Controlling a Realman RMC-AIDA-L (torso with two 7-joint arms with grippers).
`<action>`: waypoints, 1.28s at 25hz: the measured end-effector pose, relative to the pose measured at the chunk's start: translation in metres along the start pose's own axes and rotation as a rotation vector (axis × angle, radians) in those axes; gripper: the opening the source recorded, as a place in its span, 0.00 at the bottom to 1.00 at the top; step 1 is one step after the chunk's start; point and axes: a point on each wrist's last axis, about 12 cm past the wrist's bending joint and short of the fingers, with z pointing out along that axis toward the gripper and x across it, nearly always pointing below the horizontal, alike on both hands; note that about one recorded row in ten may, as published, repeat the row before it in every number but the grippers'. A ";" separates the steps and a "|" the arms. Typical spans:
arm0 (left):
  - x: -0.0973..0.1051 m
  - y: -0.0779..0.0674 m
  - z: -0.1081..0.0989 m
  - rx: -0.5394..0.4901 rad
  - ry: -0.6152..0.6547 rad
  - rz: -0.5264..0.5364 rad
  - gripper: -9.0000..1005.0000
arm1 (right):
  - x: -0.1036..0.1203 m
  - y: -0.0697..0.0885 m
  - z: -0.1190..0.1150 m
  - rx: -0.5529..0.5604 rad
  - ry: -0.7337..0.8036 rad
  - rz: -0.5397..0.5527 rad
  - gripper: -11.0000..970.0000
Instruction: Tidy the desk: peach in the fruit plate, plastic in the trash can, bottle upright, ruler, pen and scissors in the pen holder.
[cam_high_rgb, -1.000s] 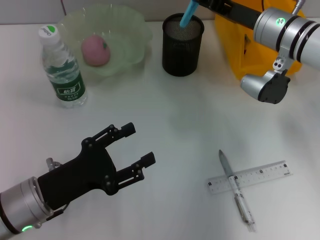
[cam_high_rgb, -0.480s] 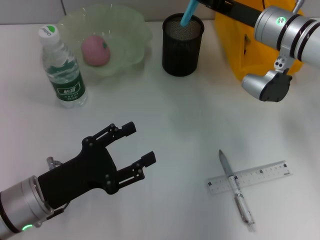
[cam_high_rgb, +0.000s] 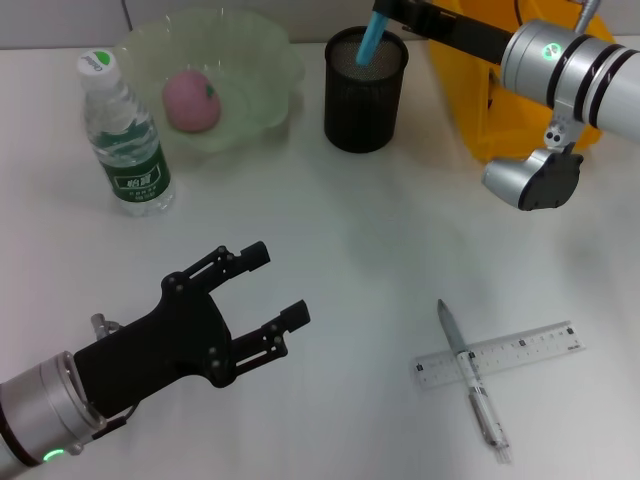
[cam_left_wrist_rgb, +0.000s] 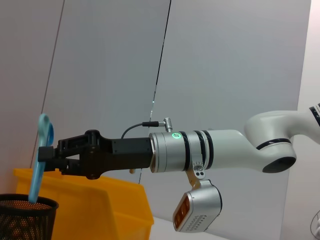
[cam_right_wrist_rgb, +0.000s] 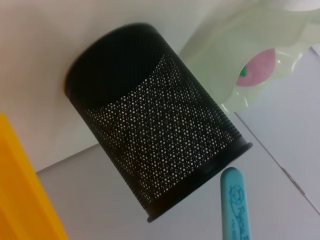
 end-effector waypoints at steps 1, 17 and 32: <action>0.000 0.000 0.000 0.000 0.000 -0.001 0.79 | 0.000 0.000 0.000 0.000 0.000 -0.001 0.24; -0.001 0.002 0.002 0.004 -0.001 0.005 0.79 | 0.000 0.003 -0.002 -0.014 0.006 0.001 0.26; -0.002 0.002 0.002 0.004 -0.001 0.011 0.79 | 0.003 -0.006 -0.008 0.089 0.087 0.091 0.63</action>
